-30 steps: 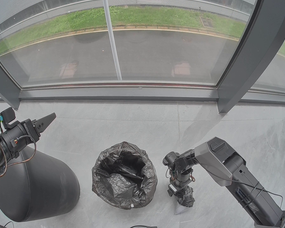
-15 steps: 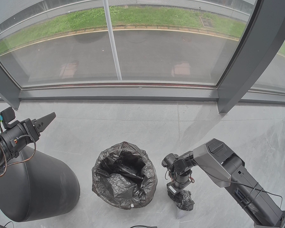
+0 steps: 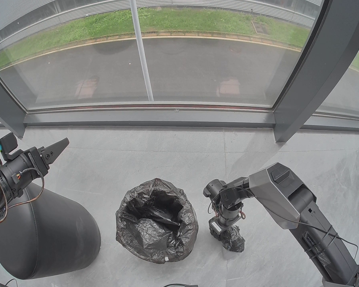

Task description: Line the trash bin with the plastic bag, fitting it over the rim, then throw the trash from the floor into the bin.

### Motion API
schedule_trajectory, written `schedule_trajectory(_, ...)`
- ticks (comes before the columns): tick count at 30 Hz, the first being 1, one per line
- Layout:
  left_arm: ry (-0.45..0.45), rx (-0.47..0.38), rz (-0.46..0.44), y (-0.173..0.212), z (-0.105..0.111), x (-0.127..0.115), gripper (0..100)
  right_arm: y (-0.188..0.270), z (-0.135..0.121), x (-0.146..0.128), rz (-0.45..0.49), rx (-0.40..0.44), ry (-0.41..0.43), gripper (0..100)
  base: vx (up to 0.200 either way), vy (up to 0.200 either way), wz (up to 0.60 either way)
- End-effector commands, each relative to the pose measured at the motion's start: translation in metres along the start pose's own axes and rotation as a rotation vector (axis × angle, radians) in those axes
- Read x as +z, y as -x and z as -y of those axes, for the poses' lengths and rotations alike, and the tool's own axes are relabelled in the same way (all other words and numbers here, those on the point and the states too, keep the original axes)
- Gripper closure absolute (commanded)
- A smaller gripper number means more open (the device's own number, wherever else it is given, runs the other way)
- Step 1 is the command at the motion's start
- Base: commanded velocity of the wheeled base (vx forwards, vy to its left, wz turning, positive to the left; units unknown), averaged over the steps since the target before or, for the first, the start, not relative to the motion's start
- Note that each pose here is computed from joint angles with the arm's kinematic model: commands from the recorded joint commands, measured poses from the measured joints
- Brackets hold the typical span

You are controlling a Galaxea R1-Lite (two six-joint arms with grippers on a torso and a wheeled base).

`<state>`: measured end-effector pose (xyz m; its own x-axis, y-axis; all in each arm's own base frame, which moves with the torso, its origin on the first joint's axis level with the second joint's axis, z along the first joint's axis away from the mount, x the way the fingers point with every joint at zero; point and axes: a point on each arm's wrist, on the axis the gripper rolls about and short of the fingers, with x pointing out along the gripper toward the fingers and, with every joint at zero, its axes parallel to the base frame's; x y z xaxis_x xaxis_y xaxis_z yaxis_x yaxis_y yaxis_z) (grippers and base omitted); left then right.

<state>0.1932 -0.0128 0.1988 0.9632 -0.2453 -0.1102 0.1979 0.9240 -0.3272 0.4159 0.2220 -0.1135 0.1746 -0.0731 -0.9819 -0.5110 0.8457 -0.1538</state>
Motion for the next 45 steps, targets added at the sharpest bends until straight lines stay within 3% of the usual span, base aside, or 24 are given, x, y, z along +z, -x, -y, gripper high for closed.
schedule_trajectory(1,0.000,-0.001,0.002,0.000,0.000,0.000,0,0.072,0.014,0.017,0.120,-0.019,-0.023,100,0.000,0.000,0.00)
schedule_trajectory(17,0.001,-0.002,0.006,0.003,0.001,0.000,0,0.218,0.028,0.019,0.390,-0.082,-0.045,100,0.000,0.000,0.00)
schedule_trajectory(25,0.000,-0.003,0.003,0.003,0.001,-0.001,0,0.281,-0.002,0.009,0.519,-0.073,0.019,100,0.000,0.000,0.00)
schedule_trajectory(33,-0.001,-0.004,0.006,0.004,0.001,-0.001,0,0.338,-0.046,-0.010,0.649,-0.075,0.157,100,0.000,0.000,0.00)
schedule_trajectory(45,-0.002,-0.006,0.008,0.006,0.001,-0.001,0,0.387,-0.131,-0.049,0.763,-0.037,0.346,100,0.000,0.000,0.00)
